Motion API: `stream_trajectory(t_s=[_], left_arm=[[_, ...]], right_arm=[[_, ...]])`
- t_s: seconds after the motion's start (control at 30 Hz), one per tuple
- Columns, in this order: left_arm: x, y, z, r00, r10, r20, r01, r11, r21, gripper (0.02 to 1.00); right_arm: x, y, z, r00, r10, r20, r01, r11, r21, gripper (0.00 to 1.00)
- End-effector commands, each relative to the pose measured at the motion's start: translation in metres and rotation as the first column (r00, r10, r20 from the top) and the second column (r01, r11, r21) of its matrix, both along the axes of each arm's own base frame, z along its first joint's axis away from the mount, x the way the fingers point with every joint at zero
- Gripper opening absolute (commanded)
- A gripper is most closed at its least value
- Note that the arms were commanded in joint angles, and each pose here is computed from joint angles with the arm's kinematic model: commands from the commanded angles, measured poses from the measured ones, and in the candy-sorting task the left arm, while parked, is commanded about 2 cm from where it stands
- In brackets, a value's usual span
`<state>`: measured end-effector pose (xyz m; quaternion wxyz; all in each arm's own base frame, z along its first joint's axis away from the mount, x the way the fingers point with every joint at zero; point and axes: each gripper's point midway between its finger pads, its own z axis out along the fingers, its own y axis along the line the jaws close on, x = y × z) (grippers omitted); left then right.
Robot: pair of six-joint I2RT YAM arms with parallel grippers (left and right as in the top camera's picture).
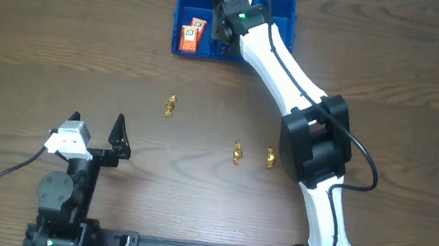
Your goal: Sort Candies Into Trays
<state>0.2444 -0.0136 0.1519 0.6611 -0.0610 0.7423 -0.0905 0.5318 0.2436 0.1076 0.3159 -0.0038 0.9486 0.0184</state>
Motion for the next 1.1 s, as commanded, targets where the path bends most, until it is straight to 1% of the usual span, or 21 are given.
stream_trajectory(t_s=[0.03, 0.1, 0.13, 0.23, 0.3, 0.33, 0.4, 0.47, 0.57, 0.67, 0.73, 0.8, 0.87, 0.97, 1.1], left_arm=[[-0.001, 0.003, -0.017, 0.999, 0.011, -0.052, -0.01, 1.0, 0.021, 0.998], [-0.001, 0.003, -0.017, 0.999, 0.011, -0.052, -0.01, 1.0, 0.021, 0.998], [-0.001, 0.003, -0.017, 0.999, 0.011, -0.052, -0.01, 1.0, 0.021, 0.998], [-0.001, 0.003, -0.017, 0.999, 0.011, -0.052, -0.01, 1.0, 0.021, 0.998], [-0.001, 0.003, -0.017, 0.999, 0.011, -0.052, -0.01, 1.0, 0.021, 0.998], [-0.001, 0.003, -0.017, 0.999, 0.011, -0.052, -0.01, 1.0, 0.021, 0.998], [-0.001, 0.003, -0.017, 0.999, 0.011, -0.052, -0.01, 1.0, 0.021, 0.996], [-0.001, 0.003, -0.017, 0.999, 0.011, -0.052, -0.01, 1.0, 0.021, 0.998], [-0.001, 0.003, -0.017, 0.999, 0.011, -0.052, -0.01, 1.0, 0.021, 0.998], [-0.001, 0.003, -0.017, 0.999, 0.011, -0.052, -0.01, 1.0, 0.021, 0.996], [-0.001, 0.003, -0.017, 0.999, 0.011, -0.052, -0.01, 1.0, 0.021, 0.998], [-0.001, 0.003, -0.017, 0.999, 0.011, -0.052, -0.01, 1.0, 0.021, 0.998], [-0.001, 0.003, -0.017, 0.999, 0.011, -0.052, -0.01, 1.0, 0.021, 0.998], [-0.001, 0.003, -0.017, 0.999, 0.011, -0.052, -0.01, 1.0, 0.021, 0.998], [-0.001, 0.003, -0.017, 0.999, 0.011, -0.052, -0.01, 1.0, 0.021, 0.998]], right_arm=[[0.009, -0.001, 0.012, 0.999, -0.006, 0.038, 0.006, 1.0, 0.011, 0.57], [0.01, 0.0, 0.014, 0.999, -0.005, 0.047, 0.004, 1.0, 0.017, 0.682], [0.011, 0.003, 0.014, 0.999, 0.004, 0.048, -0.006, 1.0, 0.03, 0.702], [0.009, 0.006, 0.015, 0.999, 0.014, 0.04, -0.016, 0.999, 0.043, 0.715], [0.002, 0.011, 0.028, 0.998, 0.027, 0.049, -0.029, 0.999, 0.041, 0.72], [-0.004, 0.016, 0.041, 0.997, 0.033, 0.065, -0.036, 0.999, 0.037, 0.72], [-0.025, 0.028, 0.068, 0.994, 0.062, 0.085, -0.064, 0.998, 0.025, 0.728], [-0.052, 0.045, 0.088, 0.992, 0.097, 0.077, -0.1, 0.994, 0.036, 0.728], [-0.094, 0.072, 0.095, 0.991, 0.13, 0.027, -0.132, 0.99, 0.052, 0.728], [-0.127, 0.091, 0.074, 0.989, 0.138, -0.058, -0.135, 0.989, 0.053, 0.728], [-0.14, 0.099, 0.052, 0.987, 0.12, -0.105, -0.115, 0.992, 0.05, 0.728], [-0.152, 0.107, 0.018, 0.981, 0.096, -0.169, -0.091, 0.995, 0.036, 0.724], [-0.161, 0.118, -0.011, 0.97, 0.101, -0.223, -0.098, 0.995, 0.027, 0.724], [-0.177, 0.129, -0.056, 0.951, 0.07, -0.301, -0.072, 0.997, 0.004, 0.72], [-0.187, 0.134, -0.088, 0.931, 0.049, -0.362, -0.054, 0.999, -0.003, 0.711]])
